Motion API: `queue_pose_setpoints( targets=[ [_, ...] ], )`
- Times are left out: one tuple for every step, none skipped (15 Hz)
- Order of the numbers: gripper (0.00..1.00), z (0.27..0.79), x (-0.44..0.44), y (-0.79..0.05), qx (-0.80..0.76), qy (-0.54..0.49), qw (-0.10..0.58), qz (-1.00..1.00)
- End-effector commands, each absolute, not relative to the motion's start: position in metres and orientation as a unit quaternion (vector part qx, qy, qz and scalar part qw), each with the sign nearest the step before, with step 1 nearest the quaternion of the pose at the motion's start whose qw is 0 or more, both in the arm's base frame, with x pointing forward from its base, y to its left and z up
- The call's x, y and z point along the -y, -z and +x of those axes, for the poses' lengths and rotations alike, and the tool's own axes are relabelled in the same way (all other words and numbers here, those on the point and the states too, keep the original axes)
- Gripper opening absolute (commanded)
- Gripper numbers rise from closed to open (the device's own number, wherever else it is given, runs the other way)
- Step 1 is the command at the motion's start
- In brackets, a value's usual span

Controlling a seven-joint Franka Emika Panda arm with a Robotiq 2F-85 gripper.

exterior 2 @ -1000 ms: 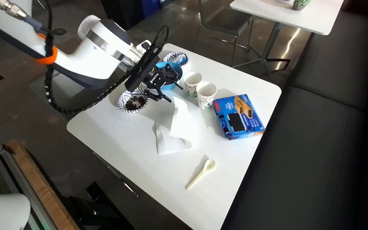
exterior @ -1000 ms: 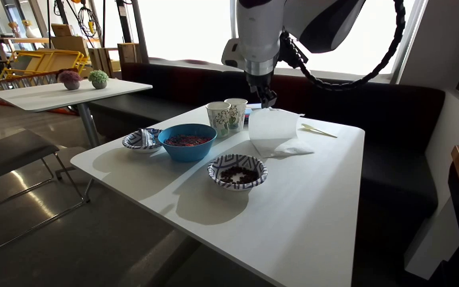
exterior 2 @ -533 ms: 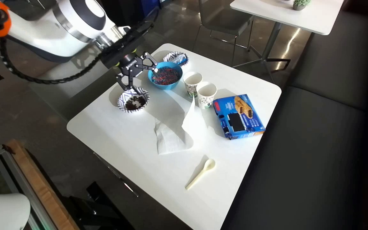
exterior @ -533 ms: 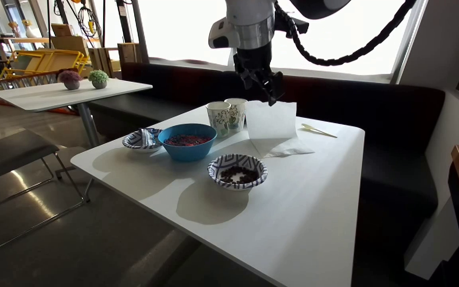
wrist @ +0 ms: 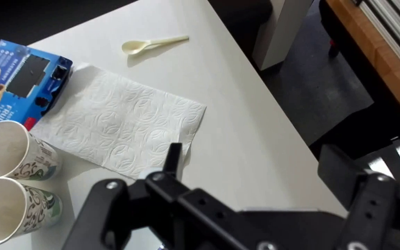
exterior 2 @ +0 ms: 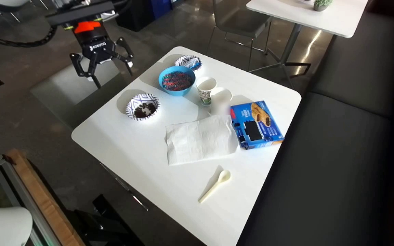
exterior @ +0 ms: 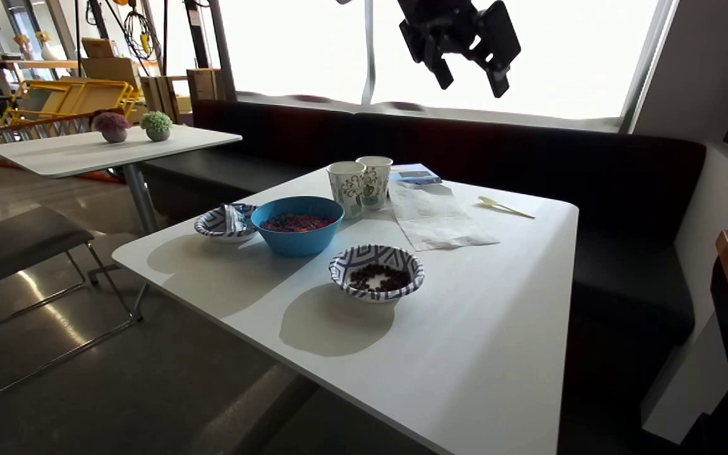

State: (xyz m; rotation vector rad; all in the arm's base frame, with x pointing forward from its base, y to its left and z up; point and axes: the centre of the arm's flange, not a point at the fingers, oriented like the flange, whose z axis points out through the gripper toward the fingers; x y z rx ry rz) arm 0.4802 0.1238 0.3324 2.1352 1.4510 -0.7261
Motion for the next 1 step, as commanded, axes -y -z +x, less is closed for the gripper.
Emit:
queue_pose_setpoints(
  targets=[
    [1.00,0.4795,-0.1238,-0.3367,-0.525,0.262,0.230,0.777]
  ],
)
